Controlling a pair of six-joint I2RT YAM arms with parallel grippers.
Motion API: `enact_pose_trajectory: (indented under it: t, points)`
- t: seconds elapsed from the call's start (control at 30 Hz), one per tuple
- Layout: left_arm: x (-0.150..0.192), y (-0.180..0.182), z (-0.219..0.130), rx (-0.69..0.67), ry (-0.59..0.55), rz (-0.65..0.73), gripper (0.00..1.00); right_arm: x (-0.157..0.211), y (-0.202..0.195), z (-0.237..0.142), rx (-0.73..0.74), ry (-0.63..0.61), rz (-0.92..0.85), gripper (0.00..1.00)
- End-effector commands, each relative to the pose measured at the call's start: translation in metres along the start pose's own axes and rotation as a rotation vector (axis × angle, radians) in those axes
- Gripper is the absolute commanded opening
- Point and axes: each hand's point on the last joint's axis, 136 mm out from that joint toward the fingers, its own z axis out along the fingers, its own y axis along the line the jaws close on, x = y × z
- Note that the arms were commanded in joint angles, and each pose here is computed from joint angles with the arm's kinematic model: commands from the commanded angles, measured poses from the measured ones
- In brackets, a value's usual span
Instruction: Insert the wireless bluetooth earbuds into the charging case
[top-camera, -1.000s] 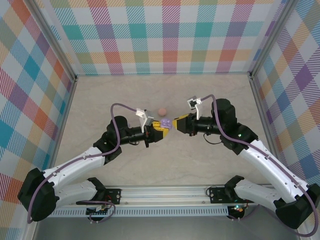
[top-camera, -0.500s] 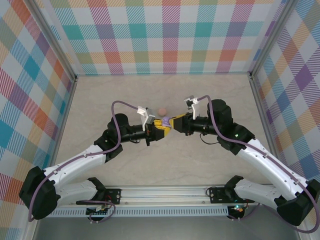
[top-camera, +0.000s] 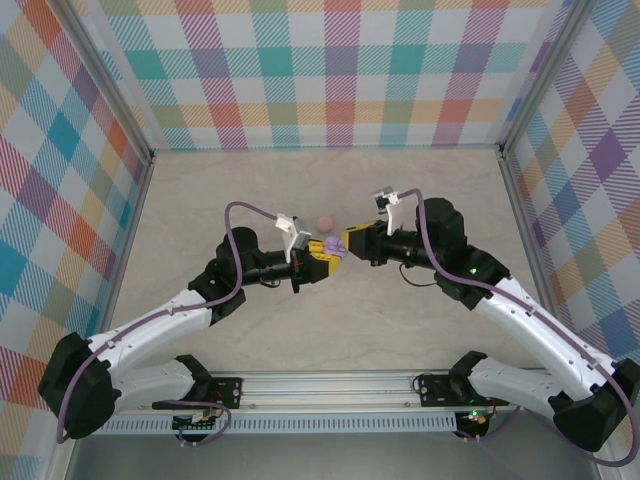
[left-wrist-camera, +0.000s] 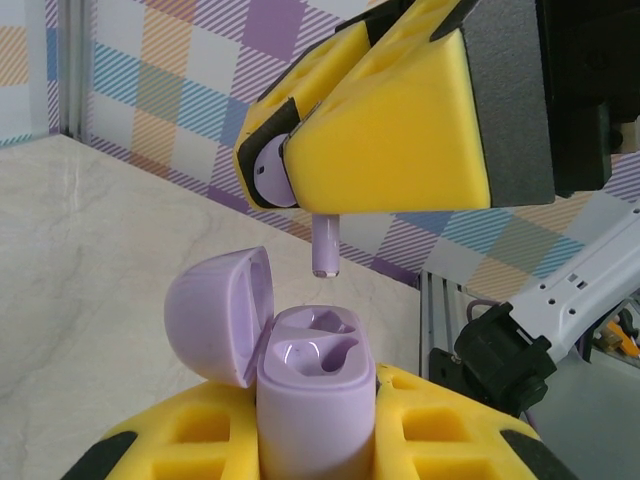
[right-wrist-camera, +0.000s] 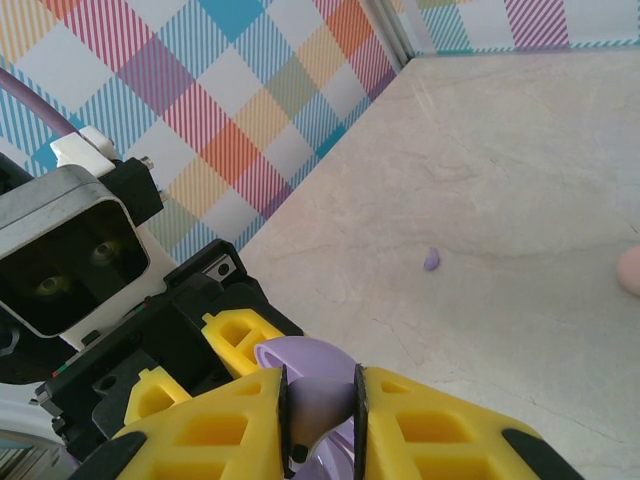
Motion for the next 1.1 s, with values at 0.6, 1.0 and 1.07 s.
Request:
enact_pose_trajectory:
  t: [0.6,1.0,1.07]
  points:
    - [-0.029,-0.008,0.007,0.021,-0.059,-0.016,0.00,-0.007,0.005,0.001,0.004,-0.022,-0.015,0.23]
    - [-0.033,-0.008,0.004,0.009,-0.085,-0.025,0.00,-0.002,0.009,0.001,-0.010,-0.001,-0.021,0.23]
    - [-0.033,-0.008,0.004,0.005,-0.085,-0.026,0.00,0.000,0.010,0.003,-0.018,0.014,-0.021,0.23]
